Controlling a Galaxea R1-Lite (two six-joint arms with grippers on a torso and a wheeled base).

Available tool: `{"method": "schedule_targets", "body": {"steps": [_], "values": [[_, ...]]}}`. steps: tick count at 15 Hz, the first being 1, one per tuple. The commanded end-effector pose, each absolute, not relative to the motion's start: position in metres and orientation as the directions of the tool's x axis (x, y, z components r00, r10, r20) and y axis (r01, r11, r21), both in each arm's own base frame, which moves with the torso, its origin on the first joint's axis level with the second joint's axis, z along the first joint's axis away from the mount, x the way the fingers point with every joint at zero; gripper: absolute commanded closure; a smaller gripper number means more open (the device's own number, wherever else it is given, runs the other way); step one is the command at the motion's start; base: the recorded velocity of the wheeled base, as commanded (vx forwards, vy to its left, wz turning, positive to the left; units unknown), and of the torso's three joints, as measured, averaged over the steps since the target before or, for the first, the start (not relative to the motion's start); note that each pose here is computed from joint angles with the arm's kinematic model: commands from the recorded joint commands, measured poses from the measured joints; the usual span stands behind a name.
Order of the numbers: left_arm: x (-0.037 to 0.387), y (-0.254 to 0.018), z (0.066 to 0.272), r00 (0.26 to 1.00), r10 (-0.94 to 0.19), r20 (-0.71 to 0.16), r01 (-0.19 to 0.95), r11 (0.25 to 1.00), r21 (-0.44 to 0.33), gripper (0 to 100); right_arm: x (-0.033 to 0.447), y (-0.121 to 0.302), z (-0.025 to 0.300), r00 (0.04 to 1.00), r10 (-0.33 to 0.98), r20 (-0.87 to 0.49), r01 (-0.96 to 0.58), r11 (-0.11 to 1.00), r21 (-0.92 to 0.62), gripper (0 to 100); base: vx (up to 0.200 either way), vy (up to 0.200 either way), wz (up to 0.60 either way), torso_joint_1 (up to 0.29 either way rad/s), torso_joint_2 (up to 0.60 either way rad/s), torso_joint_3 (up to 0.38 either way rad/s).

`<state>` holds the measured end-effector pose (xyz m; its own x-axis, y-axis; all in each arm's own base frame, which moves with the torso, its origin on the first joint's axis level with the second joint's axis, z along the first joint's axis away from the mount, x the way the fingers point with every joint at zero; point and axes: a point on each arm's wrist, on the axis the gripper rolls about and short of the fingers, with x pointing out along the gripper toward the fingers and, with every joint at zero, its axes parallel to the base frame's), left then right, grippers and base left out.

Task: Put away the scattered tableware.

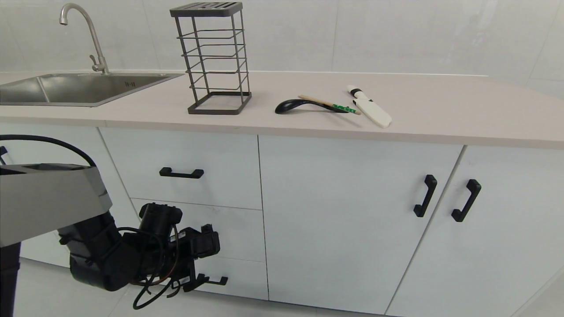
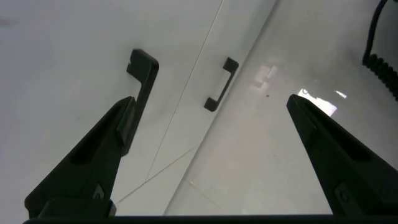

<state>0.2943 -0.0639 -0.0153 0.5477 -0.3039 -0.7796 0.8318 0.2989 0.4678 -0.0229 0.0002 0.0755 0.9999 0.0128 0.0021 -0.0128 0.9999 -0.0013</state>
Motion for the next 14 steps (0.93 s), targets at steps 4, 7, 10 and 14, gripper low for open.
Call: {"method": "schedule_targets", "body": {"steps": [4, 7, 10, 14], "values": [[0.312, -0.056, -0.026, 0.56, -0.289, -0.776, 0.821, 0.319, 0.474, 0, -0.023, 0.0, 0.076, 1.0, 0.014, 0.002, -0.014, 1.0, -0.002, 0, 0.0, 0.0, 0.0, 0.0, 0.0, 0.0], [0.315, -0.052, -0.029, 0.551, -0.317, -0.772, 0.834, 0.229, 0.501, 0, -0.023, 0.0, 0.076, 1.0, 0.012, 0.002, -0.012, 1.0, -0.002, 0, 0.0, 0.0, 0.0, 0.0, 0.0, 0.0], [0.316, -0.05, -0.032, 0.533, -0.355, -0.768, 0.845, 0.18, 0.504, 0, -0.023, 0.0, 0.076, 1.0, 0.012, 0.002, -0.012, 1.0, -0.003, 0, 0.0, 0.0, 0.0, 0.0, 0.0, 0.0], [0.337, -0.051, -0.039, 0.559, -0.355, -0.749, 0.827, 0.184, 0.531, 0, -0.023, 0.0, 0.076, 1.0, 0.014, 0.002, -0.014, 1.0, -0.003, 0, 0.0, 0.0, 0.0, 0.0, 0.0, 0.0]]}}
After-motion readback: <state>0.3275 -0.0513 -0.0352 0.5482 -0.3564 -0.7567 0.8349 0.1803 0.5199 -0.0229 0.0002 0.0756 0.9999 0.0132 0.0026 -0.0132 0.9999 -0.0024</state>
